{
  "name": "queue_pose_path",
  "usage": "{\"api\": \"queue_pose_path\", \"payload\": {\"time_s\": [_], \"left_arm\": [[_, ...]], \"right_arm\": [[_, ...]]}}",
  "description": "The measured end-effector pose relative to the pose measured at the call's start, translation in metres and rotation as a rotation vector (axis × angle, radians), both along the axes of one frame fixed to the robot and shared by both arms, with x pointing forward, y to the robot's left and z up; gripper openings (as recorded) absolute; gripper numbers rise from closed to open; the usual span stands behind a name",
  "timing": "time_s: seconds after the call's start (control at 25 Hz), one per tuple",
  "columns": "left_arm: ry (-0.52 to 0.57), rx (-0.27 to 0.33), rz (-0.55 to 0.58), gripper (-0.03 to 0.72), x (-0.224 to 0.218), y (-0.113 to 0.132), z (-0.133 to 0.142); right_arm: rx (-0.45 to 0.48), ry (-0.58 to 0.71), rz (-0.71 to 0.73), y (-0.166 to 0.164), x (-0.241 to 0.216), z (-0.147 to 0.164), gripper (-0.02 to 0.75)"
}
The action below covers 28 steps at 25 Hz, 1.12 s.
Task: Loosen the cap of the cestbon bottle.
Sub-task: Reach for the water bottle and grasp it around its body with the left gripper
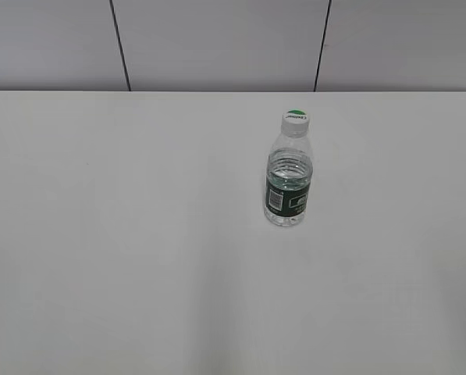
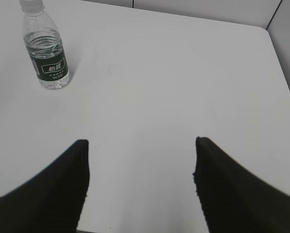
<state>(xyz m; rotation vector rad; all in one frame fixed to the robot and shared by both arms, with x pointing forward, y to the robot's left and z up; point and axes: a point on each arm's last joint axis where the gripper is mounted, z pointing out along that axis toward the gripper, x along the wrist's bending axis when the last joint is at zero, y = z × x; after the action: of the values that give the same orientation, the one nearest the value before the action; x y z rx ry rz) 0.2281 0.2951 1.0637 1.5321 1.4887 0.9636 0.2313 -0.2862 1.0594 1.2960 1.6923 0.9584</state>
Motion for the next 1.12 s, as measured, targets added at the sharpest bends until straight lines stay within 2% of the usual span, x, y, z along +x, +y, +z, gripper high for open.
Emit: {"api": "queue_pose_path", "payload": {"time_s": [0.36,0.8,0.92,1.04,1.12], "left_arm": [[0.0,0.001,0.001,0.453,0.0,0.0,0.0],[-0.001,0.001,0.001,0.385,0.0,0.0,0.0],[-0.033,0.0,0.001,0.405,-0.001,0.0,0.005],[-0.072,-0.01,-0.003,0.463,0.003,-0.001,0.019],[-0.054,-0.031,-0.013,0.496,0.013,-0.002,0.023]], "right_arm": [[0.0,0.0,0.0,0.0,0.0,0.0,0.516],[0.0,0.0,0.0,0.0,0.0,0.0,0.516],[0.0,0.0,0.0,0.0,0.0,0.0,0.516],[0.0,0.0,0.0,0.0,0.0,0.0,0.516],[0.0,0.0,0.0,0.0,0.0,0.0,0.516]]}}
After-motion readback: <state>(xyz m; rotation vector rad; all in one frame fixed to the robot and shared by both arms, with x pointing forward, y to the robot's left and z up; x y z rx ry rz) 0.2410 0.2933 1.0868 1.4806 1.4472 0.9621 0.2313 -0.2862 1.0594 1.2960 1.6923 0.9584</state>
